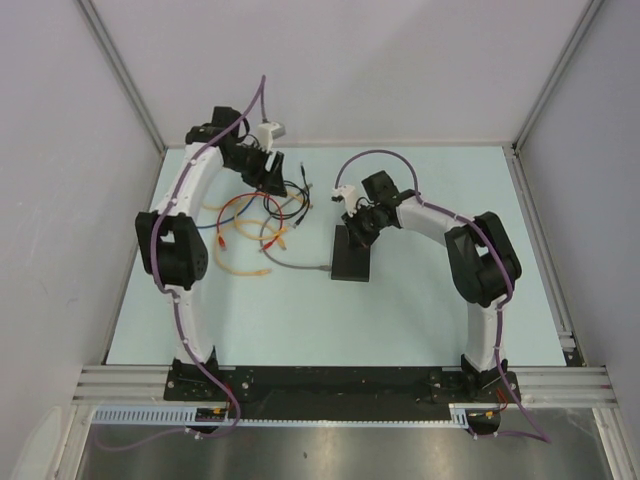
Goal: Pull the plug from the switch port
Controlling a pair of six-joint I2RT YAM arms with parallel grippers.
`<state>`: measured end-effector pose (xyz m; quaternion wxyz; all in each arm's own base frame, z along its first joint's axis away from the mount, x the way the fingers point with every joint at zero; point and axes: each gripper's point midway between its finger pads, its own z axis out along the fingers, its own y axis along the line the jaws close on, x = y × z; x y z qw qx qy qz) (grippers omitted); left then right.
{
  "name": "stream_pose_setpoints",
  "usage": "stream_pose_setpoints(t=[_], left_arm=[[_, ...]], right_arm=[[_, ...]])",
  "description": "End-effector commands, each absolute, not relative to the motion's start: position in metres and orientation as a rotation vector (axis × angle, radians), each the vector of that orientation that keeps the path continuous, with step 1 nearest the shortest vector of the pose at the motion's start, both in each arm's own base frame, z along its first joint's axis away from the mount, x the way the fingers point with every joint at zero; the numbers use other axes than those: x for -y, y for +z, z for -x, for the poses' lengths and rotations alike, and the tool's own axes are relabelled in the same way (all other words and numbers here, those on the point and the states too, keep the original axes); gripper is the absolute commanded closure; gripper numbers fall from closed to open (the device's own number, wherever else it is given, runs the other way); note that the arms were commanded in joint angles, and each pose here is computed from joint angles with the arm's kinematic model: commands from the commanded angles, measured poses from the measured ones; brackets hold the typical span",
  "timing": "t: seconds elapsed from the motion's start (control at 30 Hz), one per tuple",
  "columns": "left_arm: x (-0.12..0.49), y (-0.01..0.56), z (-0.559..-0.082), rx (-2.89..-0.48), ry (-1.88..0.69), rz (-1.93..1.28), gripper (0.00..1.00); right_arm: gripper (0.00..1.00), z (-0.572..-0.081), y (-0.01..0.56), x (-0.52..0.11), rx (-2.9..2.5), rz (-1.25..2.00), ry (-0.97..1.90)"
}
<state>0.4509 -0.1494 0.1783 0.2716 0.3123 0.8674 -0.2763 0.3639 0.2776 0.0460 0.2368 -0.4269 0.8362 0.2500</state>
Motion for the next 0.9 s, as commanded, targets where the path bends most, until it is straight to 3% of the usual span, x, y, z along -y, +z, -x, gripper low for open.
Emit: stream_pose_setpoints(t=[0.0, 0.13, 0.47, 0.87], left_arm=[[0.204, 0.193, -0.393, -2.271, -0.967, -1.056, 0.27], [0.220, 0.156, -0.366, -2.339, -1.099, -1.105, 0.28], [0.252, 0.101, -0.352, -2.303, -1.392, -1.121, 0.30], [0.260, 0.050, -0.347, -2.421, -1.483, -1.041, 0.35]], right_arm=[[1.00, -0.372, 0.021, -0.263, -2.424, 1.137, 0.617], [1.00, -0.376, 0.027, -0.255, -2.434, 1.112, 0.565], [1.00, -0.342, 0.077, -0.269, -2.383, 1.183, 0.719], [1.00, -0.329, 0.052, -0.261, -2.452, 1.219, 0.678]])
